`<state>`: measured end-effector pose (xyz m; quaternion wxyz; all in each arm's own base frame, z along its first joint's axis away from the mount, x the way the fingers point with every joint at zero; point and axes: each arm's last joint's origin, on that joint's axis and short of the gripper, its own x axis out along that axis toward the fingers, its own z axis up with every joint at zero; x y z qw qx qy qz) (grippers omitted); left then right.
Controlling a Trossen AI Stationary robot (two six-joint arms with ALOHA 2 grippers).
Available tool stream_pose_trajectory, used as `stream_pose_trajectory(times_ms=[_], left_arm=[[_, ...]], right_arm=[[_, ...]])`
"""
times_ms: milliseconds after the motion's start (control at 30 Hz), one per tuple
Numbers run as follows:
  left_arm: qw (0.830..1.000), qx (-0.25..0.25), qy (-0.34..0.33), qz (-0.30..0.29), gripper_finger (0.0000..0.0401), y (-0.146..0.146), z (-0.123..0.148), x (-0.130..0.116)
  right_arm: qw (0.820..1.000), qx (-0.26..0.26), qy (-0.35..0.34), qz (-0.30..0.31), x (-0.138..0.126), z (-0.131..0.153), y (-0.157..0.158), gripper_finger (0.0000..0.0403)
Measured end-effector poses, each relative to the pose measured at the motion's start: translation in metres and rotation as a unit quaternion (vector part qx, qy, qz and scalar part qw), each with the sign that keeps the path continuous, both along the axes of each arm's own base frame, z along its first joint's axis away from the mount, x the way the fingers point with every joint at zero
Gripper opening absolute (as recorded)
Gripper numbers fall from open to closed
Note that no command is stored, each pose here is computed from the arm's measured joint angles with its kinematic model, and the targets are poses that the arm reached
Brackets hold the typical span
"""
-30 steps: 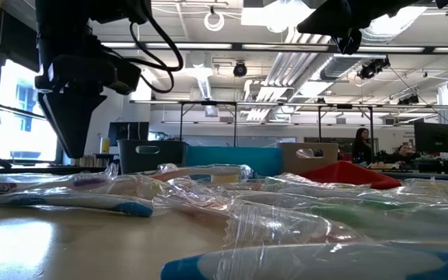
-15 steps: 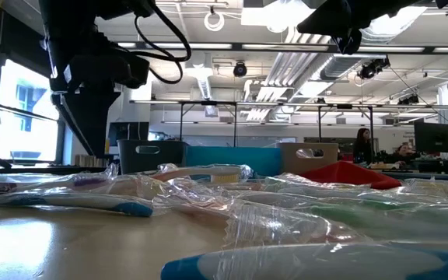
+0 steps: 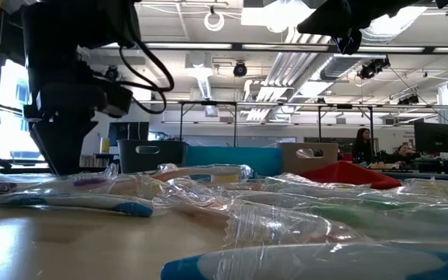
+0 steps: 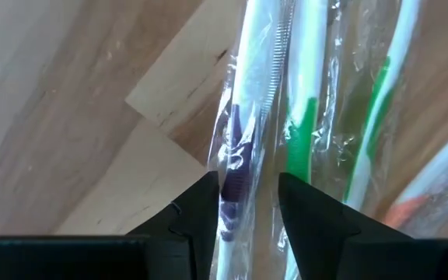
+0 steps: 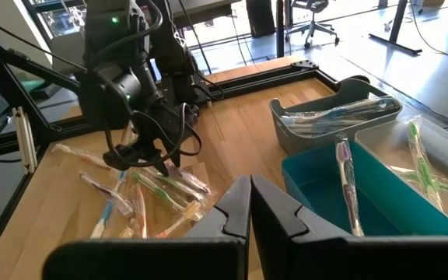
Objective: Pick & Place Toothbrushes
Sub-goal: Put the top left purple toothbrush into the blue bin
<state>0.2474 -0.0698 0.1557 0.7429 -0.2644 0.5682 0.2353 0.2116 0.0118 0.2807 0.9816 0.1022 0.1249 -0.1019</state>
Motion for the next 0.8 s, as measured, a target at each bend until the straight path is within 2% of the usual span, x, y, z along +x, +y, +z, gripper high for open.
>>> stream_pose_trajectory(times_ms=[533, 800], left_arm=[[1.0, 0.006, 0.008, -0.001, 0.0131, 0.0013, -0.0045, -0.0039], [1.0, 0.024, 0.006, 0.003, 0.0131, 0.0027, -0.0048, -0.0044]], right_arm=[[1.0, 0.0, -0.001, 0.0, 0.0, 0.0001, 0.0, 0.0005], [1.0, 0.0, 0.0, 0.0, 0.0, 0.0001, 0.0, 0.0005]])
